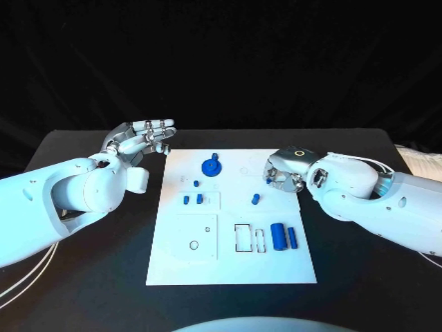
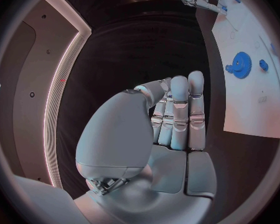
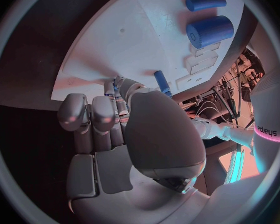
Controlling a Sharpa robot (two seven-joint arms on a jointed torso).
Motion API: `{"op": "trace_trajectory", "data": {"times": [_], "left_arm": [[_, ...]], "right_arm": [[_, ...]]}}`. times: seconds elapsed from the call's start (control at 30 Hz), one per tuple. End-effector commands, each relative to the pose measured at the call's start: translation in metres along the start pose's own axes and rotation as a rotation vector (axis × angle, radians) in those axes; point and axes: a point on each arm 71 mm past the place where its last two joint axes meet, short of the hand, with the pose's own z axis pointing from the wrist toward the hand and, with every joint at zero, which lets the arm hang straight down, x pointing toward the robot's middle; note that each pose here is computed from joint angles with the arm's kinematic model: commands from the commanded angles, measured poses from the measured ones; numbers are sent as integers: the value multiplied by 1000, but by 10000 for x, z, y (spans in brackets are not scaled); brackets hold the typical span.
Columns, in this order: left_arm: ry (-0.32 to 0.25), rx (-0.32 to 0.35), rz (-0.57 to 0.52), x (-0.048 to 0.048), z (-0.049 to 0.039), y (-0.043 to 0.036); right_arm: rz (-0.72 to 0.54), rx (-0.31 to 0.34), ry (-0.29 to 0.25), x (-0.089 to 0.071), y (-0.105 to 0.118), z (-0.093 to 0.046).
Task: Assemble the parts on the task board
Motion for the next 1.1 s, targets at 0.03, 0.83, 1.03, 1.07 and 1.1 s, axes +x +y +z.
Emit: {"op": "trace_trajectory", "data": {"times": [0.03,0.83,1.03,1.07,1.1], "left_arm": [[-4,22,-9,12,-4,-18],[1,16,-11,-13,-11,-19],[-2,21,-10,-37,-18,-26],[-3,22,-10,-41,-19,-27],[-3,22,-9,-44,-19,-28]], "right_arm": [[-33,10,62,89,7,2],[28,6,-87,-17,74,-36],[53,-2,-135,-146,89,-84],[61,-4,-142,-169,94,-95],[68,-6,-147,-187,98,-104]]}}
